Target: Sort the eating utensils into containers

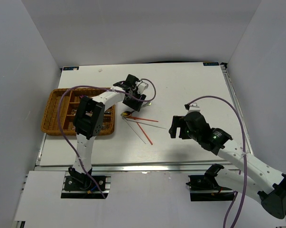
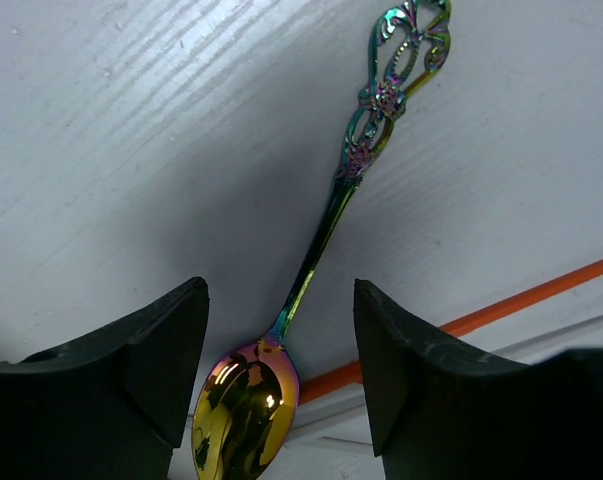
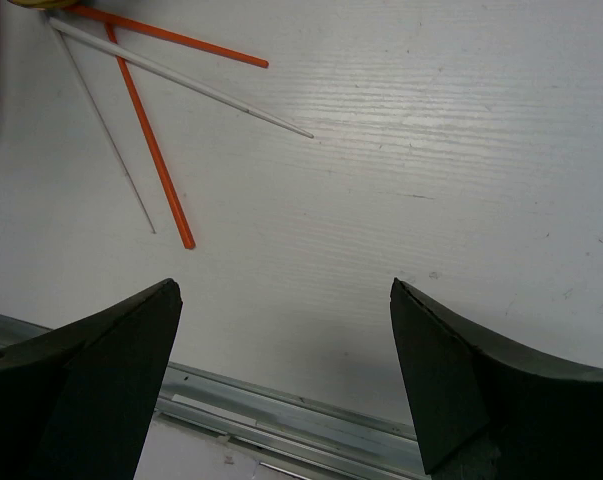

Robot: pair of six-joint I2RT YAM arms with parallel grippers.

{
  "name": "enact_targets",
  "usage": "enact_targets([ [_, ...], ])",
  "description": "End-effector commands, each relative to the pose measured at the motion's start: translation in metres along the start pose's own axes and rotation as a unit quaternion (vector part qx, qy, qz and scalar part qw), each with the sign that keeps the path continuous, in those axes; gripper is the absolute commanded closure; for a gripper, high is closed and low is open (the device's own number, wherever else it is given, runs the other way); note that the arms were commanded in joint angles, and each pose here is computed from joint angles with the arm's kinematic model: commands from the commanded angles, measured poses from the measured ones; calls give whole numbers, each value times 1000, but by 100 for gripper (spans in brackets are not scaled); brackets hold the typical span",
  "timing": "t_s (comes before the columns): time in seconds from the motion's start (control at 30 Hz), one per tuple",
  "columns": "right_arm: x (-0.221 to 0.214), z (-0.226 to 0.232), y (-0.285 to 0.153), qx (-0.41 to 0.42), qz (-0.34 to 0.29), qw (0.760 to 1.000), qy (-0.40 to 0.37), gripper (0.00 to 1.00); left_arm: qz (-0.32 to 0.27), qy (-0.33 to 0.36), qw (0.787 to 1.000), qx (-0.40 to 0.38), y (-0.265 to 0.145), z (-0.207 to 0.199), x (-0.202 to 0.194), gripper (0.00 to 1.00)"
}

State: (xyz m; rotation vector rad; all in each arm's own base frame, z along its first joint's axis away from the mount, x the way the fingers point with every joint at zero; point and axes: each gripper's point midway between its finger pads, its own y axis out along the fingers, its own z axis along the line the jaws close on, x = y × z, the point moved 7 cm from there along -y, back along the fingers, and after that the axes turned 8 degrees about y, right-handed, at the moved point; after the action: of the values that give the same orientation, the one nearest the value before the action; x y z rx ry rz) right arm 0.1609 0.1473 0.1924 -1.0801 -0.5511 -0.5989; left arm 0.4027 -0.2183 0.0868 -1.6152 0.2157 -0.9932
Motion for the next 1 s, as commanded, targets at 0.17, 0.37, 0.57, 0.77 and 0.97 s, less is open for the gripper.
enact_targets([
  [0.17, 0, 3, 3, 16, -2, 1000, -4, 11, 0, 2, 1000, -23, -9, -5, 0, 39],
  [0.37, 3, 5, 2, 21, -5, 1000, -1, 11, 19, -5, 1000, -15, -7, -6, -13, 43],
  [0.57, 5, 6, -1, 25, -12, 1000, 3, 11, 42, -6, 999, -6, -6, -7, -20, 50],
  [0.77, 5, 3, -5, 23, -17, 1000, 3, 11, 63, -1, 998, 21, 0, -12, -22, 59],
  [0.97, 6, 1, -9, 21, -28, 999, 5, 11, 80, 2, 997, 19, 7, -19, -26, 67],
])
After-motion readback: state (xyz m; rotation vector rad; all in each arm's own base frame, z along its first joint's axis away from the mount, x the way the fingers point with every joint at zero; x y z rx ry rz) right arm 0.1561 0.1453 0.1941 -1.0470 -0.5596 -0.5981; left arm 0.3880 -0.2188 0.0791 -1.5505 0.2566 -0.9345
